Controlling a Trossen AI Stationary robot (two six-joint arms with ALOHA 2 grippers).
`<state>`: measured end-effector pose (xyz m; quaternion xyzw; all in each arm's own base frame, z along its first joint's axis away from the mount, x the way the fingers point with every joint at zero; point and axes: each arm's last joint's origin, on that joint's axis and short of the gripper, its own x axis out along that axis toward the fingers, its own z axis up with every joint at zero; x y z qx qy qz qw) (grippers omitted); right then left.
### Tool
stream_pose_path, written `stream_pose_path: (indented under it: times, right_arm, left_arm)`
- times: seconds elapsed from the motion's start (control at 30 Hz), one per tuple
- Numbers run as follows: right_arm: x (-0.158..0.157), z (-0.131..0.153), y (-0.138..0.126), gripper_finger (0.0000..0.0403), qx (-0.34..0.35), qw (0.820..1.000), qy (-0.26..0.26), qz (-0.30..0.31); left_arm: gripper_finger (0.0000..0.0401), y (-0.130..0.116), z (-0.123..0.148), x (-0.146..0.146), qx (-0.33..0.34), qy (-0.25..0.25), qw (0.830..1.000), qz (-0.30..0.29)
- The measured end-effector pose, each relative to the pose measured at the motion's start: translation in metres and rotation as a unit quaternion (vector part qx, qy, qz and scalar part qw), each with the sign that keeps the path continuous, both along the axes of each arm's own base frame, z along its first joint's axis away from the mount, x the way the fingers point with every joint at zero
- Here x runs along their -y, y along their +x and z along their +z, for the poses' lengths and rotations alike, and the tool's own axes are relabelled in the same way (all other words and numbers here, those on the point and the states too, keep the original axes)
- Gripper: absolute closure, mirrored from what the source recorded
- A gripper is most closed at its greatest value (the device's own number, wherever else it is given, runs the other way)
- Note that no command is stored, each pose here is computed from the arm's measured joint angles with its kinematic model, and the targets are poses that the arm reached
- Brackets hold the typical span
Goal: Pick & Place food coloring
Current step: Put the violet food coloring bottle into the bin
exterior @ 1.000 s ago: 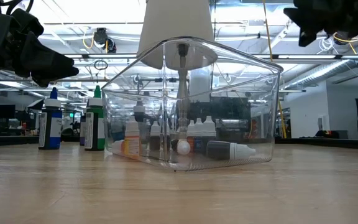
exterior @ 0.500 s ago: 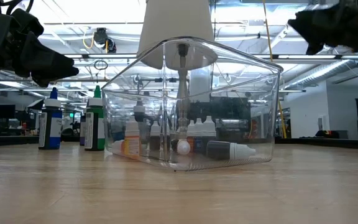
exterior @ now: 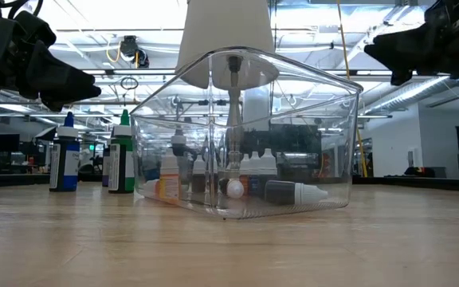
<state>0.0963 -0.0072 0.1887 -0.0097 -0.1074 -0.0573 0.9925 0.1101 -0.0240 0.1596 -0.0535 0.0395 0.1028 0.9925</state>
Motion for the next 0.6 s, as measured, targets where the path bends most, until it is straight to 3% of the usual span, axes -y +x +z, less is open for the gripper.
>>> stream_pose_path:
  times: [0.37,0.6]
  right_arm:
    - [0.0,-0.019,0.002,0.0288,-0.1,0.995,0.015,0.002]
    - [0.0,-0.021,0.003,0.0289,-0.106,0.994,0.015,0.003]
  left_arm:
    - [0.021,0.0,0.0,0.0,0.0,0.0,1.0,0.0]
    - [0.021,0.0,0.0,0.0,0.0,0.0,1.0,0.0]
